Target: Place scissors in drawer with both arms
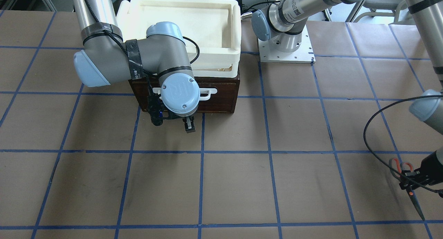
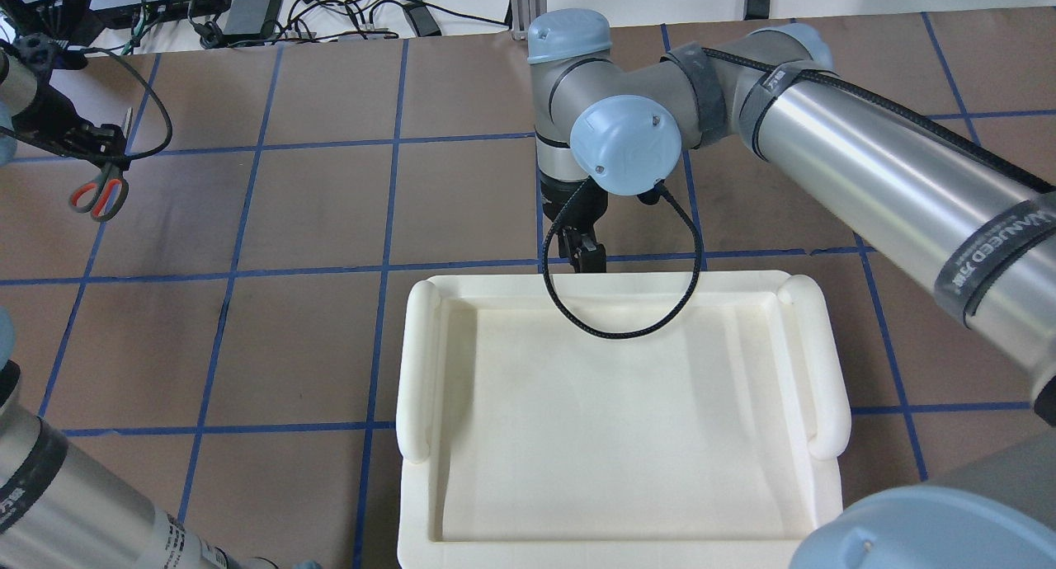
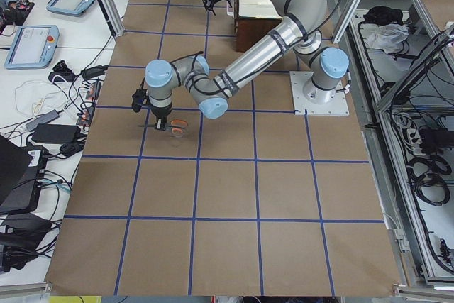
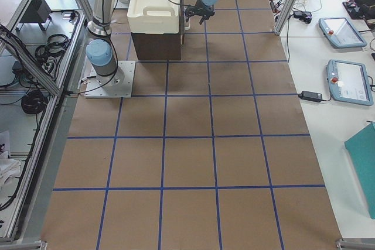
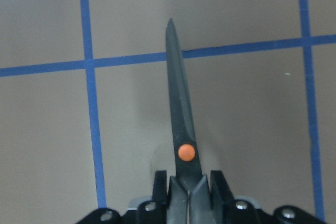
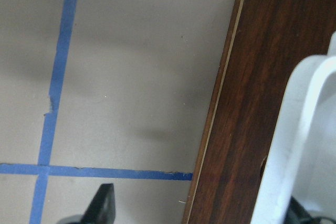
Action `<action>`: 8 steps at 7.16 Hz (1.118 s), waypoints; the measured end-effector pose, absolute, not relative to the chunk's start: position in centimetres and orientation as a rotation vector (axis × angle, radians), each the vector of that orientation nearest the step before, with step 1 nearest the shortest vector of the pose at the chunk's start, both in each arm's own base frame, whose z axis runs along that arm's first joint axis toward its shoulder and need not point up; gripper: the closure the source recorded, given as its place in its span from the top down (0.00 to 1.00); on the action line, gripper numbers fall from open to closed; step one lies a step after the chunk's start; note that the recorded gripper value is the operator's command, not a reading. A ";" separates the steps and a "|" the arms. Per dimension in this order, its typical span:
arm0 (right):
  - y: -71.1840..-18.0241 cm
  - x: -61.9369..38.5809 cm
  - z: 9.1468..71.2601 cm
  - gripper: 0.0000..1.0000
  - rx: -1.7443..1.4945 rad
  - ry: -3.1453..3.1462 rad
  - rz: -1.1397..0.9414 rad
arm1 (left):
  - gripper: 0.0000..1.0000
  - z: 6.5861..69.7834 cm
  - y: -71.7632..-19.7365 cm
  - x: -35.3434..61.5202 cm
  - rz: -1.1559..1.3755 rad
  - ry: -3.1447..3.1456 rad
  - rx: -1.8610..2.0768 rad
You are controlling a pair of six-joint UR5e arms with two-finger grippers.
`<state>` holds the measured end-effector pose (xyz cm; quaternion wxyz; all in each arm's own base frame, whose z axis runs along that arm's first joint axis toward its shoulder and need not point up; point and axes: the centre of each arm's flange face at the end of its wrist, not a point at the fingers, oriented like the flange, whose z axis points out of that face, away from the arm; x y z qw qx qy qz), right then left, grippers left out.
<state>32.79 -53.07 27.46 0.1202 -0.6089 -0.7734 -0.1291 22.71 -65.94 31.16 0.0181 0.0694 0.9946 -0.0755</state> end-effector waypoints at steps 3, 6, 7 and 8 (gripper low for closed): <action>-53.9 32.9 28.2 1.00 -1.756 -2.335 -0.339 | 0.06 43.2 -61.4 15.4 -0.195 2.982 0.763; -54.7 32.8 28.2 1.00 -1.765 -2.374 -0.312 | 0.00 52.4 -55.6 5.4 -0.138 2.779 1.238; -55.4 32.8 28.1 1.00 -1.770 -2.384 -0.302 | 0.00 54.3 -53.6 2.0 -0.137 2.734 1.343; -56.1 32.9 28.1 1.00 -1.771 -2.394 -0.293 | 0.00 55.2 -52.5 -1.3 -0.152 2.695 1.439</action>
